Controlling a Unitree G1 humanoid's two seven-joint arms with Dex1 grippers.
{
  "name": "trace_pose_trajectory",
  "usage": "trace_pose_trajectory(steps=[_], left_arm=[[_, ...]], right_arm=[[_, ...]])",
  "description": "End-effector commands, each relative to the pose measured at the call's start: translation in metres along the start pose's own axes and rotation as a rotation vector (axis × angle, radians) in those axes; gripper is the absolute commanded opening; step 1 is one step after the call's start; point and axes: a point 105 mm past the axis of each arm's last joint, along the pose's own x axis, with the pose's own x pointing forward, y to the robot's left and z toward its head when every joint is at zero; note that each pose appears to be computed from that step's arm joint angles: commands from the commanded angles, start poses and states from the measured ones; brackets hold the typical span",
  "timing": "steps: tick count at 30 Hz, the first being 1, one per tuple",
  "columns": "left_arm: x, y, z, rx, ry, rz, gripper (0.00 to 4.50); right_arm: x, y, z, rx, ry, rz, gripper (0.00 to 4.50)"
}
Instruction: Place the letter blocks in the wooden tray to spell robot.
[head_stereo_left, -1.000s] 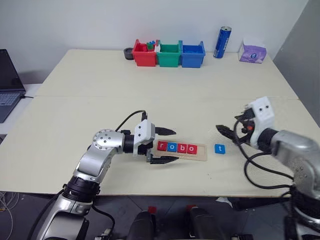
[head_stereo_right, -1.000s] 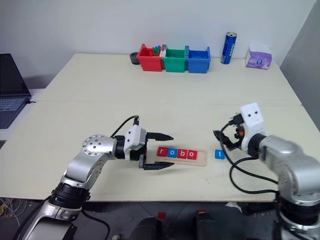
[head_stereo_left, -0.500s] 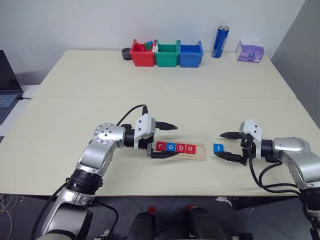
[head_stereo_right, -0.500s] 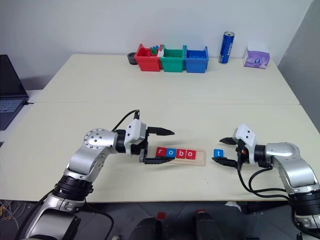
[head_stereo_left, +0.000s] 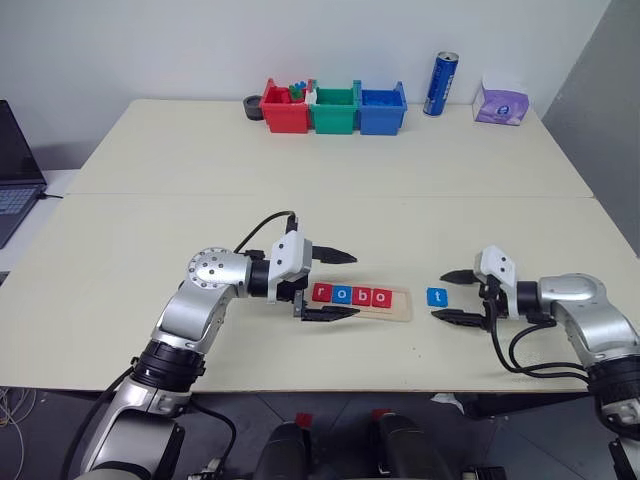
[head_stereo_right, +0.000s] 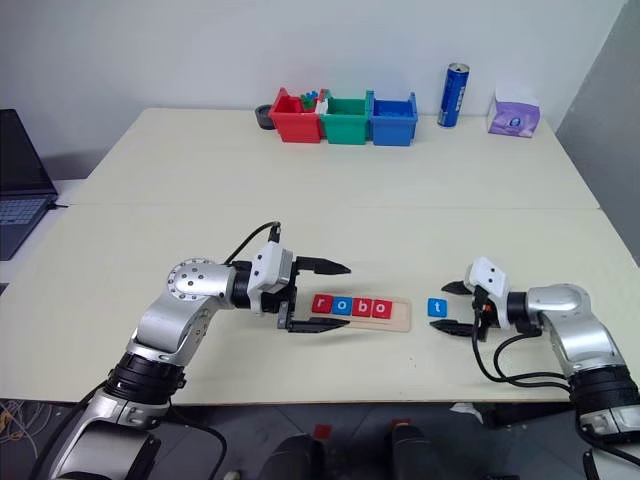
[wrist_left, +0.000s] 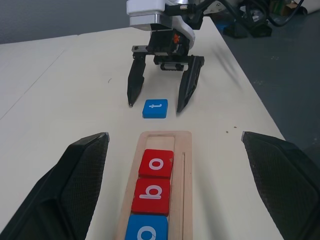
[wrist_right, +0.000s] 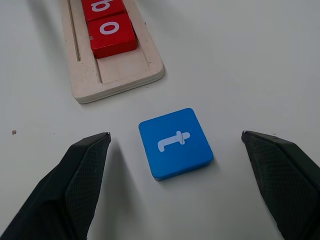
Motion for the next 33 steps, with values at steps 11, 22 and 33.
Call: trace_pose_trajectory(steps=[11,22,33], left_arm=[[-0.009,0.001,0.009,0.032,-0.005,-0.011,4.50],[-0.019,0.002,0.004,0.023,0.022,0.016,4.50],[-0.018,0.000,0.004,0.021,0.019,0.028,4.50]], right_arm=[[-0.005,-0.004,0.021,-0.056,-0.037,0.004,1.46],[0.019,0.023,0.058,-0.111,-0.105,0.065,1.46],[0.028,0.026,0.048,-0.157,-0.057,0.092,1.46]])
